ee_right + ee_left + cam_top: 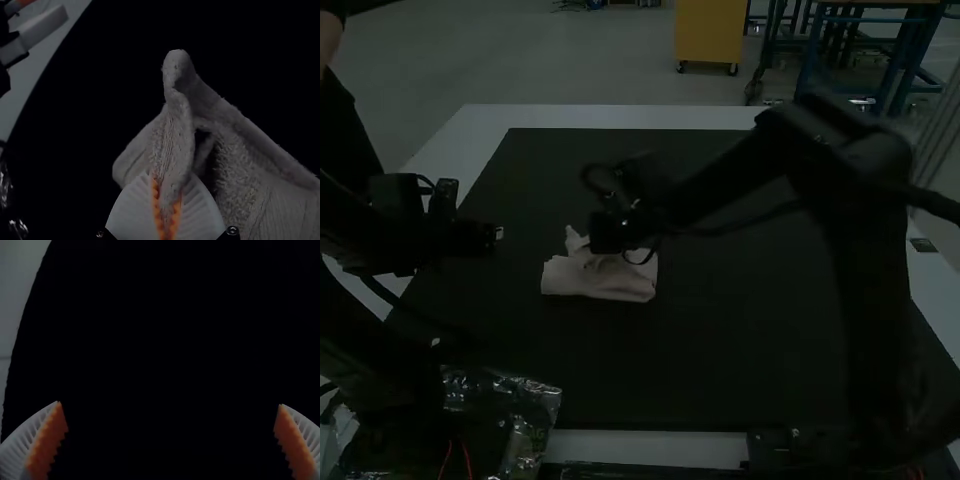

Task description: Fold the towel.

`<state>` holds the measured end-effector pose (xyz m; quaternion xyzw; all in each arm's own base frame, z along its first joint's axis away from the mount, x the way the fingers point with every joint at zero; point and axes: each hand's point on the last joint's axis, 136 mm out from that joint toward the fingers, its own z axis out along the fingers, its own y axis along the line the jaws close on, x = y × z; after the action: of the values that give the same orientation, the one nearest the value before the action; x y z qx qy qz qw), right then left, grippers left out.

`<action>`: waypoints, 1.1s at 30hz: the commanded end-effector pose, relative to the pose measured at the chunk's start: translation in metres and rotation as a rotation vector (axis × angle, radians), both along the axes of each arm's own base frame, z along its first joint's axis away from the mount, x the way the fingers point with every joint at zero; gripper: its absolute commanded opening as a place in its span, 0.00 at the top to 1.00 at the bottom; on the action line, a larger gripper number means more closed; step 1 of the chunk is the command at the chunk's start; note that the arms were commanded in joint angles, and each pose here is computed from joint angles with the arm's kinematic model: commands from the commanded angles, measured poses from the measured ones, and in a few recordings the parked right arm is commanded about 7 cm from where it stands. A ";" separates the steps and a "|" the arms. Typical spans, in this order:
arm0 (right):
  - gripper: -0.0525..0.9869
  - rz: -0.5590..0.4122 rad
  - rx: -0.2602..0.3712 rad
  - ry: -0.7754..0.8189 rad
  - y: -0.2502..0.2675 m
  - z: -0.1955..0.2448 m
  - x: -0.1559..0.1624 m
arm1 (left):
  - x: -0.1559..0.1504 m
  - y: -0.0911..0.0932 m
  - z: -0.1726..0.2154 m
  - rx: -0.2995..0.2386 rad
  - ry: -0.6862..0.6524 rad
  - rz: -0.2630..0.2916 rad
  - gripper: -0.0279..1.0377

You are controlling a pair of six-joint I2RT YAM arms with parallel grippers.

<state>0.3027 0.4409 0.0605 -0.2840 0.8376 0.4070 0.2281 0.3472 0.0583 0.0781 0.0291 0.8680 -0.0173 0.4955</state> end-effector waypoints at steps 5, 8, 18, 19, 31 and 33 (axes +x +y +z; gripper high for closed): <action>0.97 0.026 0.027 -0.008 0.026 0.005 -0.003 | -0.005 0.000 -0.004 -0.013 -0.002 0.006 0.06; 0.72 0.027 0.039 -0.009 0.033 0.009 0.000 | -0.005 0.002 -0.003 -0.012 -0.005 0.009 0.06; 0.15 0.073 0.049 0.007 0.054 0.050 -0.005 | -0.003 0.005 0.001 -0.008 -0.024 0.025 0.06; 0.15 0.074 0.050 0.005 0.054 0.055 -0.005 | -0.002 0.005 0.002 -0.009 -0.026 0.026 0.06; 0.11 0.068 0.036 -0.228 0.026 0.107 0.008 | -0.006 0.003 -0.004 -0.018 -0.008 0.026 0.06; 0.10 0.060 -0.011 -0.334 0.015 0.111 0.015 | -0.007 0.003 -0.005 -0.018 -0.008 0.026 0.06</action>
<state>0.2985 0.4733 0.1472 -0.3390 0.8022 0.4100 0.2709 0.3437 0.0593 0.0747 0.0195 0.8664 -0.0188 0.4986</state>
